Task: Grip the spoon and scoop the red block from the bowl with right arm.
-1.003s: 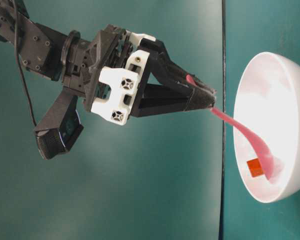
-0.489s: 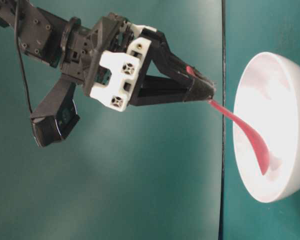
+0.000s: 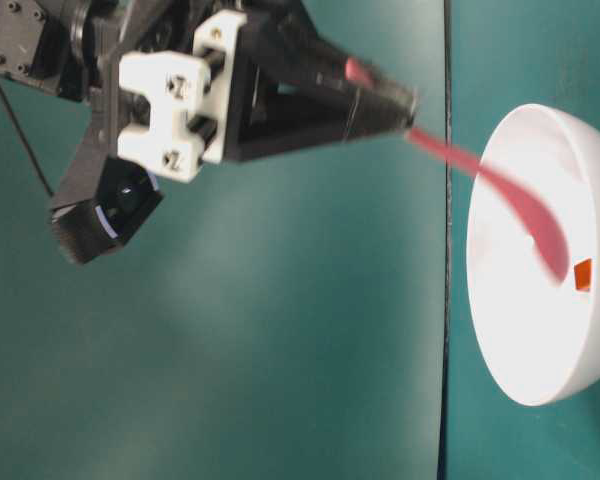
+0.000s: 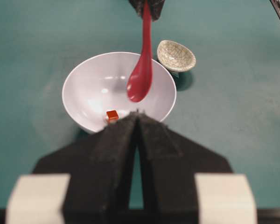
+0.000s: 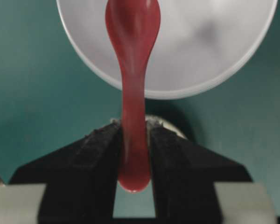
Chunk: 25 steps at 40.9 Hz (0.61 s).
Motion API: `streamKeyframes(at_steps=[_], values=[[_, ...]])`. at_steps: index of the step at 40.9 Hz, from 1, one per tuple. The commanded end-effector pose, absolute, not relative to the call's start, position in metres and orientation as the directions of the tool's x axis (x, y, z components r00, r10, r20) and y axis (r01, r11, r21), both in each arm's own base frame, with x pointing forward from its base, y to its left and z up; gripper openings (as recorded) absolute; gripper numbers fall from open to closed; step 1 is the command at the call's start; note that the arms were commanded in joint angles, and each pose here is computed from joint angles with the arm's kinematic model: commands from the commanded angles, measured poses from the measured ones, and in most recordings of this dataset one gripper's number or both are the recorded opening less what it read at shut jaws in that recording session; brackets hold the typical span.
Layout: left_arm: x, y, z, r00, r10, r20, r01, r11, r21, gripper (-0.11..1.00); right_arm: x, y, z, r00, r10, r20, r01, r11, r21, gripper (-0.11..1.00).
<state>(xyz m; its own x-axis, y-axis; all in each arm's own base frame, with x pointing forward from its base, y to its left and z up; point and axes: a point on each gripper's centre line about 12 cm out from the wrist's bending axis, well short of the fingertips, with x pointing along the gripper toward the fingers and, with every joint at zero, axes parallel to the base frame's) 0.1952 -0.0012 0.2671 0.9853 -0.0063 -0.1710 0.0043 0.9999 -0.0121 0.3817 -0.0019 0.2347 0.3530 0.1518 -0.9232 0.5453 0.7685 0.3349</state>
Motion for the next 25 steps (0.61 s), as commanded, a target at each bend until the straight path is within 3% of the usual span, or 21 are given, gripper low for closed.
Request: streamKeyframes(at_steps=[1,25], values=[[0.197,-0.001,0.277,0.989,-0.005,-0.145,0.004,1.000,-0.006,0.00,0.381,0.000,0.254,0.387,0.160,-0.908,0.527,0.770,0.360,0.25],[0.198,-0.001,0.277,0.989,-0.005,-0.148,0.004,1.000,-0.006,0.00,0.390,-0.008,0.217,0.382,0.131,-0.915,0.549,0.764,0.338,0.25]])
